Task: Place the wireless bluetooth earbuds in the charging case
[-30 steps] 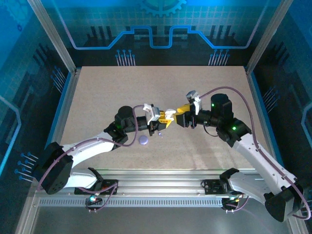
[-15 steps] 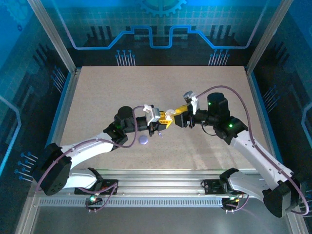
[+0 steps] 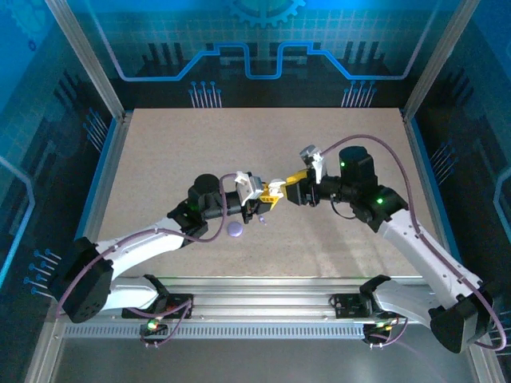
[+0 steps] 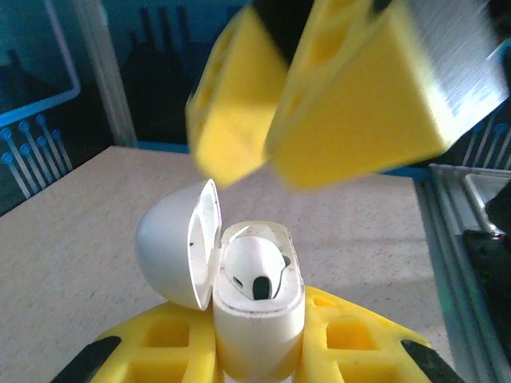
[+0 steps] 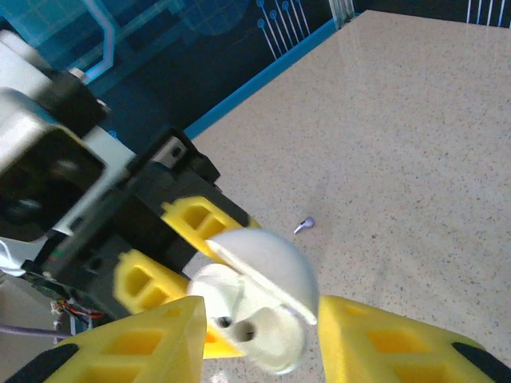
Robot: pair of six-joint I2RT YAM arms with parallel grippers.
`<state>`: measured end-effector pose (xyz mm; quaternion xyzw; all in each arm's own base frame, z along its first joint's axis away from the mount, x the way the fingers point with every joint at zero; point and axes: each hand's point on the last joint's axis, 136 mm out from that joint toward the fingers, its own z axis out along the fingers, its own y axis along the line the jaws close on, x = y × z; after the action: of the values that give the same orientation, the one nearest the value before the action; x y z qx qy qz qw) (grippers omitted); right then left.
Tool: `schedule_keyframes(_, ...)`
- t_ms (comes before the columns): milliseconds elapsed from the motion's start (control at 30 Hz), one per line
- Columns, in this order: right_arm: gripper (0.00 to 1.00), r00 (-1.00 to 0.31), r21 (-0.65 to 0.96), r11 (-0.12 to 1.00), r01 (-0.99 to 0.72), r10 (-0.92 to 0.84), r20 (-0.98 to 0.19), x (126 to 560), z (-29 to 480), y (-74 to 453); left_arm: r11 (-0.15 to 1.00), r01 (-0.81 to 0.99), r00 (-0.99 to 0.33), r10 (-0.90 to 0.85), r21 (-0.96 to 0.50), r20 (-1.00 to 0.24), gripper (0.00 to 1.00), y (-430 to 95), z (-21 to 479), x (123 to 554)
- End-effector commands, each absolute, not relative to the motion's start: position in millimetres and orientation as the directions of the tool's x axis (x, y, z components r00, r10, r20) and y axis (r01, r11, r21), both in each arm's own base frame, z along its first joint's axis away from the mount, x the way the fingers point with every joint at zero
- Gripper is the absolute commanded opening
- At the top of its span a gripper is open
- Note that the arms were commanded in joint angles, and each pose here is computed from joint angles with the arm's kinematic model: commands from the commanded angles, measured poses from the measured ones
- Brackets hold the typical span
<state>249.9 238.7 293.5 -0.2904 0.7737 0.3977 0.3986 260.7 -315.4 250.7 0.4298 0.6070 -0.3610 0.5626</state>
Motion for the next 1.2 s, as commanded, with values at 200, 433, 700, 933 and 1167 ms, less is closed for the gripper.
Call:
schedule_keyframes(200, 0.4, -0.786, 0.532, 0.752, -0.389, 0.03, -0.618, 263, 276, 198, 0.598, 0.801, -0.072, 0.159, 0.038, -0.985, 0.15, -287, 254, 290)
schedule_keyframes(433, 0.4, -0.89, 0.562, 0.824, 0.074, 0.309, -0.335, 266, 235, 165, 0.668, 0.744, -0.163, 0.193, 0.008, -0.968, 0.15, -276, 239, 300)
schedule_keyframes(700, 0.4, -0.871, 0.44, 0.833, 0.336, 0.453, -0.192, 269, 180, 135, 0.694, 0.72, -0.199, 0.199, -0.006, -0.959, 0.16, -271, 232, 303)
schedule_keyframes(933, 0.39, -0.851, 0.29, 0.841, 0.457, 0.509, -0.133, 271, 145, 110, 0.689, 0.725, -0.229, 0.222, -0.013, -0.948, 0.16, -273, 227, 302)
schedule_keyframes(1167, 0.39, -0.833, 0.197, 0.826, 0.528, 0.549, -0.071, 279, 118, 96, 0.696, 0.717, -0.252, 0.212, -0.035, -0.944, 0.16, -274, 227, 304)
